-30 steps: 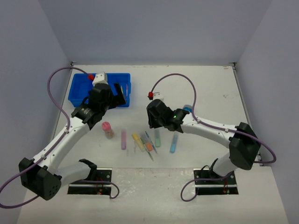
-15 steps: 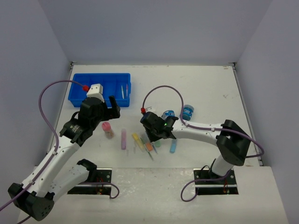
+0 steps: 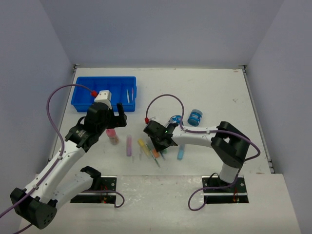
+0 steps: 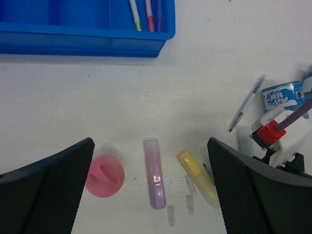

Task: Sort the stationery into containers
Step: Pick up the pen from the center of the board.

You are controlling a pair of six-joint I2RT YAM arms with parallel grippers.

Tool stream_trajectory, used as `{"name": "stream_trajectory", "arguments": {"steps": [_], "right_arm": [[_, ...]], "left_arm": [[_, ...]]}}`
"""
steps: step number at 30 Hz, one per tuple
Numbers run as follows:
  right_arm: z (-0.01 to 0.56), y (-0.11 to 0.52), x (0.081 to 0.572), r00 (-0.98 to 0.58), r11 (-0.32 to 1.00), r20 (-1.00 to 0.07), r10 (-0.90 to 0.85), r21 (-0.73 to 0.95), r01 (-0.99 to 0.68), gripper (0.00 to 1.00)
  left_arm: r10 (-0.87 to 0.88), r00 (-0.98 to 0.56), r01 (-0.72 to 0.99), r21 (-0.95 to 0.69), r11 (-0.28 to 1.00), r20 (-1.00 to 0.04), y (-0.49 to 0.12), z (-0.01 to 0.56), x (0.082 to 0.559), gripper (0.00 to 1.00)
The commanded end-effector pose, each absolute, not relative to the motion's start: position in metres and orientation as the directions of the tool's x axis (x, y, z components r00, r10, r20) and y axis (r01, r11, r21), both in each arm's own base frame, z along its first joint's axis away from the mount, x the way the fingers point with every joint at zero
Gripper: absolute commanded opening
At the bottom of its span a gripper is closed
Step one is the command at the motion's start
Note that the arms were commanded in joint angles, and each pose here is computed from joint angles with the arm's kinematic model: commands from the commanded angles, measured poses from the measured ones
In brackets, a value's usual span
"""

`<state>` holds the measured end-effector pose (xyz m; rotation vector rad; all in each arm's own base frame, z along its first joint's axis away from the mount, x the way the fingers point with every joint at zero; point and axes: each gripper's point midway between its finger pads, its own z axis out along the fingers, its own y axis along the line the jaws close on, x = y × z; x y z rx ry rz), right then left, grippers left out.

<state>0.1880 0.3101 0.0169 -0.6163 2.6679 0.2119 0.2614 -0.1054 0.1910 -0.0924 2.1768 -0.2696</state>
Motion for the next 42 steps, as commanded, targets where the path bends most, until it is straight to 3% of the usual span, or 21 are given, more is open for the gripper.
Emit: {"name": "stream_trajectory", "arguments": {"steps": [1,4,8,12,20,25,28,34,42], "right_arm": [[0.010,0.319,0.188,-0.821,0.882,-0.408,-0.400,0.071,-0.465,0.26],[0.002,0.318,0.187,-0.824,0.883,-0.393,-0.408,0.061,-0.466,0.25],[0.000,0.316,0.189,-0.827,0.889,-0.391,-0.403,0.046,-0.455,0.06],[0.027,0.311,0.195,-0.814,0.899,-0.440,-0.379,0.034,-0.437,0.00],[0.117,0.278,0.219,-0.737,0.930,-0.611,-0.288,0.005,-0.367,0.00],[0.154,0.240,0.232,-0.701,0.955,-0.683,-0.203,0.019,-0.295,0.00],[0.167,0.219,0.238,-0.689,0.966,-0.710,-0.149,0.046,-0.256,0.00],[0.163,0.212,0.236,-0.698,0.967,-0.702,-0.143,0.050,-0.249,0.00],[0.151,0.220,0.234,-0.710,0.959,-0.689,-0.149,0.075,-0.274,0.00]], "left_arm": [[-0.141,-0.570,0.069,-0.218,0.973,-0.809,-0.107,0.196,0.261,1.00],[-0.141,-0.570,0.070,-0.220,0.973,-0.809,-0.107,0.196,0.260,1.00],[-0.150,-0.581,0.070,-0.233,0.970,-0.800,-0.110,0.195,0.259,1.00],[-0.182,-0.605,0.054,-0.268,0.962,-0.775,-0.114,0.190,0.257,1.00],[-0.241,-0.644,-0.011,-0.307,0.952,-0.726,-0.134,0.170,0.239,0.99],[-0.232,-0.688,-0.041,-0.282,0.959,-0.688,-0.157,0.134,0.210,0.93],[-0.227,-0.699,-0.059,-0.262,0.963,-0.678,-0.170,0.116,0.192,0.84],[-0.158,-0.752,-0.069,-0.163,0.984,-0.640,-0.183,0.083,0.162,0.44],[-0.112,-0.790,-0.040,-0.132,0.990,-0.603,-0.194,0.056,0.146,0.40]]}}
